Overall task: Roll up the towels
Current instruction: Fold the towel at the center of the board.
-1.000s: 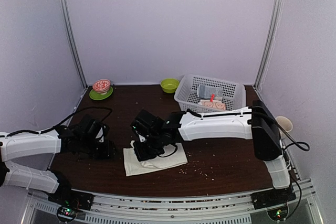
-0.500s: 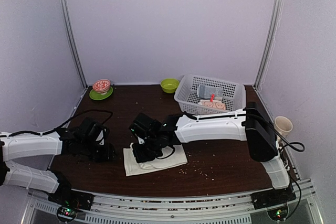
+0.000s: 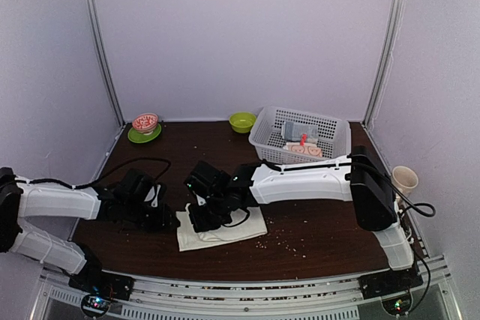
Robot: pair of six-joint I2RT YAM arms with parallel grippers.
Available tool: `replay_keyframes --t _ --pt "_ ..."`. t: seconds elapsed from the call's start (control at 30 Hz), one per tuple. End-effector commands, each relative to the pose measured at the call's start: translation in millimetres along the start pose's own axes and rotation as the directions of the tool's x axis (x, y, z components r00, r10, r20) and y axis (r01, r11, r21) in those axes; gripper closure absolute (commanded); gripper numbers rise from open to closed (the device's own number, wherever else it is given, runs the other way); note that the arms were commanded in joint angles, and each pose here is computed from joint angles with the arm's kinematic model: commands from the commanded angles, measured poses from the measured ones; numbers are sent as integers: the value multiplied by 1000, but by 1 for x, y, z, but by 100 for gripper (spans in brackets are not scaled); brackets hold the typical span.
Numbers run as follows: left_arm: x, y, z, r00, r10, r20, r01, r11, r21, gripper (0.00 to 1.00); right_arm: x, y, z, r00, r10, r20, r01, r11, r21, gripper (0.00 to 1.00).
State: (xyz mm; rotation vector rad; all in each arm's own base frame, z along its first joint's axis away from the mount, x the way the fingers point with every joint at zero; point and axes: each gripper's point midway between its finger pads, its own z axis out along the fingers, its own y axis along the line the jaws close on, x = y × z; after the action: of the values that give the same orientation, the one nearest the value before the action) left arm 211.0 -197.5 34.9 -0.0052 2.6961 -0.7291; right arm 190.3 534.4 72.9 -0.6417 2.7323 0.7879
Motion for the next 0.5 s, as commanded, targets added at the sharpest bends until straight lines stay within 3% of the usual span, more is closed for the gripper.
replay_keyframes --t 0.0,0.3,0.47 --pt "-4 -7 15 1000 2 -13 -1 999 38 69 -9 9 -3 1000 4 30 -3 1000 -17 100" --pt "7 9 25 998 -31 -47 30 999 -20 99 -18 20 -14 999 -4 53 7 999 -48 100" --pt "9 10 25 998 -34 -54 33 999 -20 100 -17 25 -7 999 1 37 2 998 -67 100"
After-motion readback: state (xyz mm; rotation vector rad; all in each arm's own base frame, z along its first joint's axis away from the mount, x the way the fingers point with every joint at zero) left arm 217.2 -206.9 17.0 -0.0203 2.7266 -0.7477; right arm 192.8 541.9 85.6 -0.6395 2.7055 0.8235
